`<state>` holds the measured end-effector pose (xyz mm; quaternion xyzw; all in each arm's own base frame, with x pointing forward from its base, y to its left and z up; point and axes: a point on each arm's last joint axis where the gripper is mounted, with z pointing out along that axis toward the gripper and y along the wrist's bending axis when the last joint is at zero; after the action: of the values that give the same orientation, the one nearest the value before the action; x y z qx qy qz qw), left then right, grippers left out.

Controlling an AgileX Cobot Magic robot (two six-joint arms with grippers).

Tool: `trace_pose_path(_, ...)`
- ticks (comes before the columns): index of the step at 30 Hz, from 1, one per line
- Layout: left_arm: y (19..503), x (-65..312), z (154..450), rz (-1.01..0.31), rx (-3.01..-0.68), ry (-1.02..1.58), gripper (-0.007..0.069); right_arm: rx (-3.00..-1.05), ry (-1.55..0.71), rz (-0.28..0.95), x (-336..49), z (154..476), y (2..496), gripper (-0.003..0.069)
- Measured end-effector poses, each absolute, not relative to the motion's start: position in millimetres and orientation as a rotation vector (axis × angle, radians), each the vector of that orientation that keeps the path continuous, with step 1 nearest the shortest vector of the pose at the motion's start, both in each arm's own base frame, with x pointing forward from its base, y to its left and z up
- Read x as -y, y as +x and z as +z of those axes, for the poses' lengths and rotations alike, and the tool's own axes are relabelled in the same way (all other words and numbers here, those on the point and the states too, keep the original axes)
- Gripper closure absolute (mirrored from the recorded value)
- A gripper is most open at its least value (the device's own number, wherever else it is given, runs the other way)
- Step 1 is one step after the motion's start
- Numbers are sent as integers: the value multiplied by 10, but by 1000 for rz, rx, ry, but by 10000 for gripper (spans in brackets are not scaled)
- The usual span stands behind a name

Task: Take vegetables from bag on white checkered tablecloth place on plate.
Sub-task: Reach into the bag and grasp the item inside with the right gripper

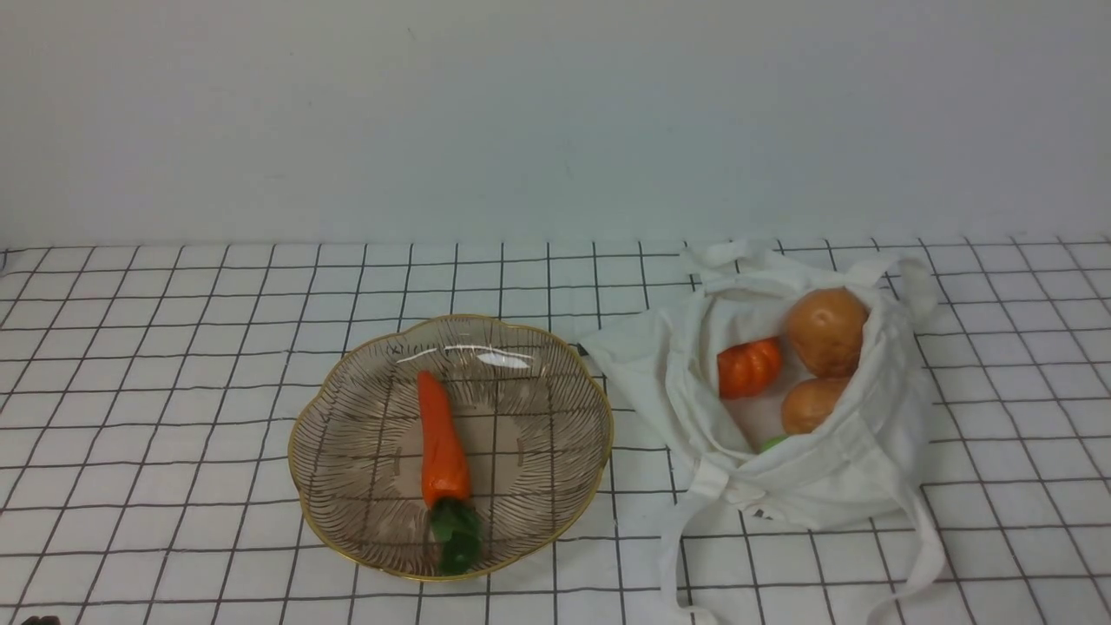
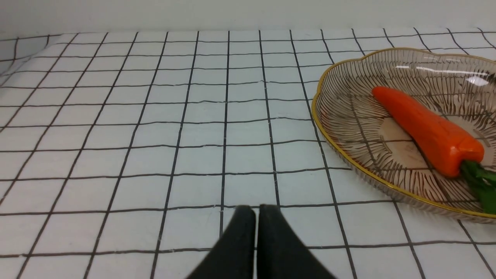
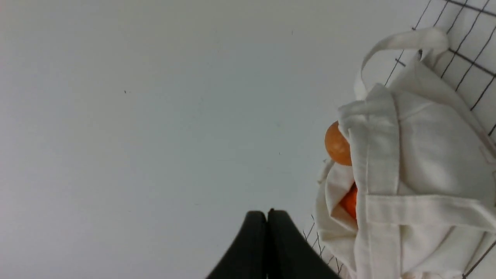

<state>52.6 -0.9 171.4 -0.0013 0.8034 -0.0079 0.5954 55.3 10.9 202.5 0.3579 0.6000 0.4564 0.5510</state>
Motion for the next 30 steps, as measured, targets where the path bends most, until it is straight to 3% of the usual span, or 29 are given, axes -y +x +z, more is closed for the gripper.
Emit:
trace_pose_path(3,526,9,1714,-18,-1866,-3,633,-1398,708,1046,-125,2303,499,673)
trace_pose_path(4,526,9,1714,-18,-1866,-3,633,-1320,566,971,-106,2634,413,673)
trace_pose_path(7,526,9,1714,-18,-1866,-3,633,-1223,342,794,-90,3160,240,673)
trace_pose_path(8,526,9,1714,-18,-1866,-3,633,-1213,221,702,-110,3472,170,673)
trace_pose_path(10,526,9,1714,-18,-1866,-3,633,-1311,92,637,-188,3725,214,673)
trace_pose_path(11,526,9,1714,-18,-1866,-3,633,-1461,5,622,-273,3801,340,673)
trace_pose_path(12,526,9,1714,-18,-1866,-3,633,-1451,-1,614,-269,3831,326,673)
trace_pose_path(14,526,9,1714,-18,-1866,-3,633,-1680,-100,601,-367,3846,538,673)
trace_pose_path(15,526,9,1714,-18,-1866,-3,633,-1899,-148,580,-419,3745,773,673)
trace_pose_path(16,526,9,1714,-18,-1866,-3,633,-1910,-152,577,-418,3742,766,672)
trace_pose_path(18,526,9,1714,-18,-1866,-3,633,-2191,-117,543,-443,3505,1175,667)
trace_pose_path(20,526,9,1714,-18,-1866,-3,633,-2355,-74,510,-453,3296,1497,659)
trace_pose_path(25,526,9,1714,-18,-1866,-3,633,-2532,-61,494,-512,3057,2020,615)
trace_pose_path(30,526,9,1714,-18,-1866,-3,633,-2604,-195,441,-702,2956,2607,487)
